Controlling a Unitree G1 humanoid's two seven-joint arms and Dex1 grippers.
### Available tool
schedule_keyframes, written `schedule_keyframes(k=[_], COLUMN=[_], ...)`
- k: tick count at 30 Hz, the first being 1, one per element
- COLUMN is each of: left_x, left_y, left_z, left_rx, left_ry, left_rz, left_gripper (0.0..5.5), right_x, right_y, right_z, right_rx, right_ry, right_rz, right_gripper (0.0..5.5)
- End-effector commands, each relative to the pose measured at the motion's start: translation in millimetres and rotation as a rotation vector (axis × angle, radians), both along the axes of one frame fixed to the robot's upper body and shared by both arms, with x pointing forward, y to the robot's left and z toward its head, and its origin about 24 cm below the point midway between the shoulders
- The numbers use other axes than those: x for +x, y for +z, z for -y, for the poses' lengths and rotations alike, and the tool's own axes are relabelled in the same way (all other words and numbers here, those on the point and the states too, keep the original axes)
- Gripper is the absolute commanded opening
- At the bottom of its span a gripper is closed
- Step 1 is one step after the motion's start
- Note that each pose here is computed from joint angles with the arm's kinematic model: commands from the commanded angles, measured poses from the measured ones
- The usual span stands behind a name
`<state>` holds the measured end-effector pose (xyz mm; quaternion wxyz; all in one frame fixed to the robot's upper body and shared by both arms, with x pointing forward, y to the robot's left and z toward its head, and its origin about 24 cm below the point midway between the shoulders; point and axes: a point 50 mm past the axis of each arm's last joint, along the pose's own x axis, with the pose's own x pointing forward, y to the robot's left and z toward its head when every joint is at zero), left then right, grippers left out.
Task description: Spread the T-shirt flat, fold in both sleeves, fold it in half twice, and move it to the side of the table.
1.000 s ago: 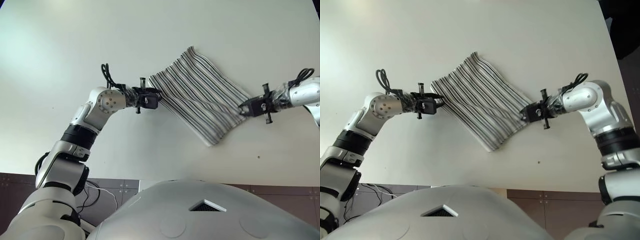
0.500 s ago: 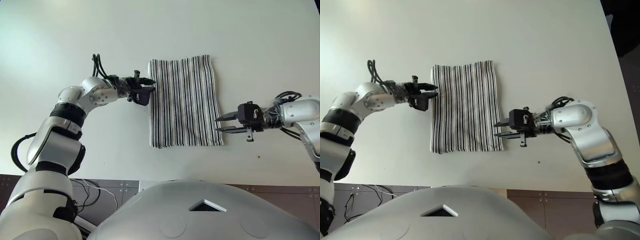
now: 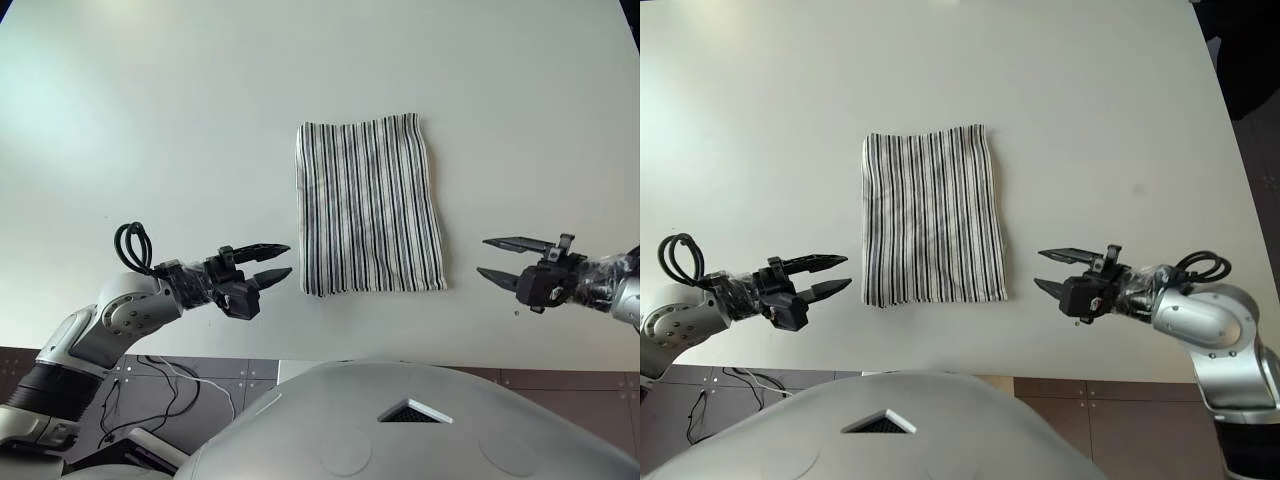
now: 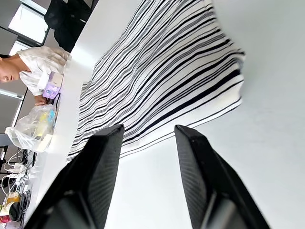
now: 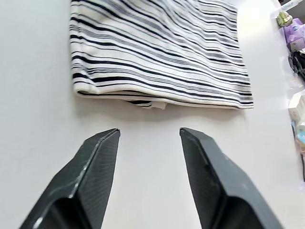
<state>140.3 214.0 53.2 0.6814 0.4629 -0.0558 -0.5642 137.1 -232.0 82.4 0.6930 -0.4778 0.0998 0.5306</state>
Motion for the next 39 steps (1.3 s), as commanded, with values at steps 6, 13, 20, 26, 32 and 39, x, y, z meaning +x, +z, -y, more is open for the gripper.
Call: schedule_keyframes(k=[6,13,20,26,32,39], left_x=[-15,-13,-8,-11,-8,-8], left_y=[-17,-31,-35,-40,-42,-42], left_z=[-1,17,24,18,20,19], left_rx=[0.091,0.08,0.082,0.102,0.105,0.112], left_ry=[-0.112,-0.132,-0.162,-0.189,-0.238,-0.28], left_rz=[-0.001,0.039,0.063,0.047,0.033,0.015], left_gripper=[2.22,2.22,1.96,1.01,0.27,0.11], right_x=[0,10,11,0,10,23], right_y=[-13,-14,-15,-31,-56,-72], right_z=[3,-4,-8,-9,-16,-8], right_rx=[-0.037,-0.035,-0.036,-0.138,-0.213,-0.268], right_ry=[0.048,0.107,0.158,0.371,0.483,0.54], right_rz=[0.034,0.051,0.066,0.143,0.273,0.323], right_gripper=[2.39,2.39,2.39,2.7,3.33,3.33])
